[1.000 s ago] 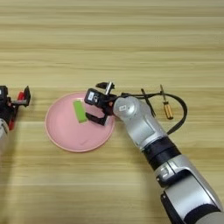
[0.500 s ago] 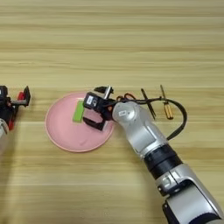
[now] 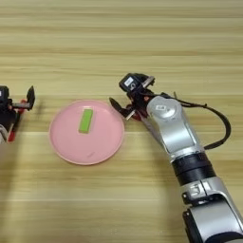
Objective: Move the objects on the table
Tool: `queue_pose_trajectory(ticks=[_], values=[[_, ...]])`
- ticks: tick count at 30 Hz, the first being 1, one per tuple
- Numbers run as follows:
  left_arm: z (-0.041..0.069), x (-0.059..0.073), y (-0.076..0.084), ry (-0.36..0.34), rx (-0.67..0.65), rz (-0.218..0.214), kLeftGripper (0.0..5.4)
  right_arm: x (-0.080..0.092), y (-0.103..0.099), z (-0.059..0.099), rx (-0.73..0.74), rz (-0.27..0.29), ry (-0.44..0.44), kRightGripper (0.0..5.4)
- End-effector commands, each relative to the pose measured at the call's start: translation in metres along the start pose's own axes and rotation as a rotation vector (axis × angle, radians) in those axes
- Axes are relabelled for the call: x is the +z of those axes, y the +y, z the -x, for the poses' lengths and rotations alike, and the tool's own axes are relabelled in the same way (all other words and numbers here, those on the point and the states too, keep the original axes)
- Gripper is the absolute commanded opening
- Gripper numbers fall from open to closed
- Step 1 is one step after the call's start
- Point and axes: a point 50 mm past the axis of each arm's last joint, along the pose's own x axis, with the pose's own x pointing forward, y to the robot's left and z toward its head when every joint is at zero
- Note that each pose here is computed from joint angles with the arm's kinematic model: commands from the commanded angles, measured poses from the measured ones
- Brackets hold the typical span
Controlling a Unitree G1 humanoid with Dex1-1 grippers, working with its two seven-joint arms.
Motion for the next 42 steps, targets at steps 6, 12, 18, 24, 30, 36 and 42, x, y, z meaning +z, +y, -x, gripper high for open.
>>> queue_pose_trajectory(ticks=[6,12,18,24,30,36,42], values=[[0.001,0.000,-0.012,0.034,-0.069,0.001,5.40,-0.033,-0.050,0.002,-0.389,-0.324,-0.020,5.37],[0.000,-0.004,-0.014,0.049,-0.081,0.016,5.40,-0.059,-0.077,0.011,-0.717,-0.509,-0.012,5.37],[0.000,-0.005,-0.015,0.052,-0.079,0.018,5.40,-0.062,-0.074,0.006,-0.715,-0.505,-0.020,5.37],[0.005,-0.003,-0.024,0.058,-0.156,0.058,5.40,-0.063,-0.074,0.005,-0.713,-0.501,-0.024,5.37],[0.015,-0.002,-0.030,0.109,-0.266,0.067,5.40,-0.063,-0.073,0.004,-0.710,-0.502,-0.024,5.37],[0.021,0.007,-0.040,0.127,-0.342,0.148,5.40,-0.062,-0.074,0.004,-0.715,-0.501,-0.028,5.37],[0.034,0.022,-0.057,0.149,-0.478,0.227,5.40,-0.059,-0.072,0.003,-0.718,-0.502,-0.036,5.37]])
